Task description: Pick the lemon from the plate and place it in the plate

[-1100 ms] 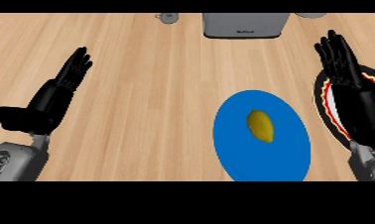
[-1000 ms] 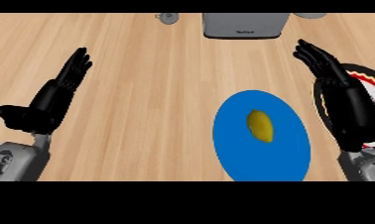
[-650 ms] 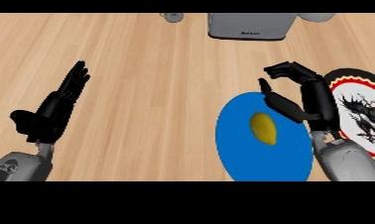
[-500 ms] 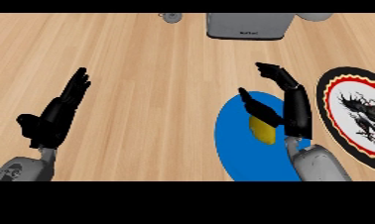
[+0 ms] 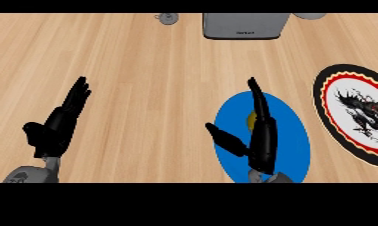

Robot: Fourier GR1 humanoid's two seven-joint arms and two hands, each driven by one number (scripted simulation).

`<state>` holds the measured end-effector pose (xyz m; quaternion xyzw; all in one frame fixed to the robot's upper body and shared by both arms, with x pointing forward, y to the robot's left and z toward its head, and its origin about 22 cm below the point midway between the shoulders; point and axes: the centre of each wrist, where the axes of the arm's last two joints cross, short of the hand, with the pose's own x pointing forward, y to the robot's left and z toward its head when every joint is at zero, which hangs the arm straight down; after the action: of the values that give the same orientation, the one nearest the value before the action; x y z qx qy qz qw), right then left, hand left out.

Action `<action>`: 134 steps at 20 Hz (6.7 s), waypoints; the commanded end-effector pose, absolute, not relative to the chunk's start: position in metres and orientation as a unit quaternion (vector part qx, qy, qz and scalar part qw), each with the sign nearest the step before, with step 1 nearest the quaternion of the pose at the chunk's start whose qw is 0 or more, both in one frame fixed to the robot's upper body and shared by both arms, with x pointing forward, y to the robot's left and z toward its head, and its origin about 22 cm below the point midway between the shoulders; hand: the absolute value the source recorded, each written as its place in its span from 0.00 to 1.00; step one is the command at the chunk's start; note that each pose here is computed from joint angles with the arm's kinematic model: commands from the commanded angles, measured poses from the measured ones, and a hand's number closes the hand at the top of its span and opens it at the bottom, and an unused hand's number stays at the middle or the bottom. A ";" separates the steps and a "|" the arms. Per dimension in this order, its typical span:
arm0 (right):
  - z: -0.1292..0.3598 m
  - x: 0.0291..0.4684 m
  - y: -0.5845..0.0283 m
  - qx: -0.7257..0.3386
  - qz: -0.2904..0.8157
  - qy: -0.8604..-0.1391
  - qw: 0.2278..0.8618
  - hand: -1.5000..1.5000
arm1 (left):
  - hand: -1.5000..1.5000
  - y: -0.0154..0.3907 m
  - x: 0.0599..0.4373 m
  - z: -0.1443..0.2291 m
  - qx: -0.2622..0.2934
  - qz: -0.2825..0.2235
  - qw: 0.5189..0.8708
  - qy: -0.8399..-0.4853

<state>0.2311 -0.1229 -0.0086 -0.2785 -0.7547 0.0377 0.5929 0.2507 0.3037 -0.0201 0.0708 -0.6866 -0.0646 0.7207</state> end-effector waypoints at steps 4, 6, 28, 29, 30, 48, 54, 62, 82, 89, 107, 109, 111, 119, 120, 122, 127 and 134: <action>0.006 0.207 -0.165 -0.371 0.100 -0.679 0.625 0.00 | 0.50 0.312 0.245 -0.028 0.076 -0.060 0.724 -0.683; -0.006 0.191 -0.155 -0.374 0.142 -0.644 0.652 0.00 | 0.50 0.297 0.253 -0.023 0.070 -0.064 0.719 -0.688; 0.074 0.225 -0.175 -0.403 0.309 -0.380 0.773 0.00 | 0.50 0.295 0.246 -0.016 0.067 -0.062 0.722 -0.686; 0.057 0.222 -0.166 -0.392 0.310 -0.392 0.773 0.00 | 0.50 0.321 0.251 -0.019 0.084 -0.069 0.722 -0.683; 0.058 0.233 -0.157 -0.384 0.307 -0.392 0.778 0.00 | 0.50 0.294 0.258 -0.039 0.068 -0.067 0.718 -0.690; -0.021 0.252 -0.176 -0.391 0.324 -0.358 0.784 0.00 | 0.50 0.314 0.243 -0.035 0.070 -0.060 0.721 -0.687; -0.024 0.261 -0.184 -0.362 0.353 -0.389 0.770 1.00 | 0.50 0.292 0.244 -0.028 0.071 -0.066 0.722 -0.685; -0.006 0.273 -0.170 -0.422 0.354 -0.436 0.712 1.00 | 0.50 0.306 0.260 -0.009 0.068 -0.062 0.718 -0.690; 0.100 0.036 -0.549 -0.610 0.178 -0.477 0.606 1.00 | 0.50 0.311 0.237 -0.020 0.084 -0.046 0.719 -0.689; 0.133 0.009 -0.565 -0.639 0.143 -0.518 0.550 1.00 | 0.50 0.311 0.245 -0.017 0.078 -0.063 0.718 -0.688; 0.131 0.169 -0.527 -0.550 0.170 -0.560 0.596 1.00 | 0.50 0.301 0.250 -0.026 0.068 -0.071 0.717 -0.690; 0.124 0.183 -0.490 -0.533 0.163 -0.580 0.594 1.00 | 0.50 0.299 0.246 -0.017 0.064 -0.062 0.719 -0.689; 0.103 0.208 -0.483 -0.537 0.171 -0.579 0.589 1.00 | 0.50 0.312 0.263 -0.015 0.061 -0.072 0.719 -0.689; 0.082 0.261 -0.466 -0.512 0.104 -0.586 0.619 1.00 | 0.50 0.308 0.242 -0.019 0.063 -0.068 0.721 -0.687; 0.061 0.266 -0.452 -0.512 0.065 -0.588 0.623 1.00 | 0.50 0.293 0.255 -0.022 0.073 -0.076 0.720 -0.686; 0.074 0.285 -0.448 -0.504 0.049 -0.582 0.636 0.00 | 0.50 0.299 0.265 -0.007 0.070 -0.069 0.720 -0.687; 0.061 0.301 -0.451 -0.495 0.044 -0.547 0.674 0.00 | 0.50 0.310 0.242 -0.017 0.069 -0.071 0.717 -0.690; 0.054 0.284 -0.481 -0.464 -0.092 -0.615 0.631 0.00 | 0.50 0.315 0.249 -0.020 0.068 -0.064 0.719 -0.689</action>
<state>0.2942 -0.4682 0.0527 -0.4796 -0.5846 -0.0226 0.6540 0.2527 0.3052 -0.0205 0.0690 -0.6877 -0.0668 0.7196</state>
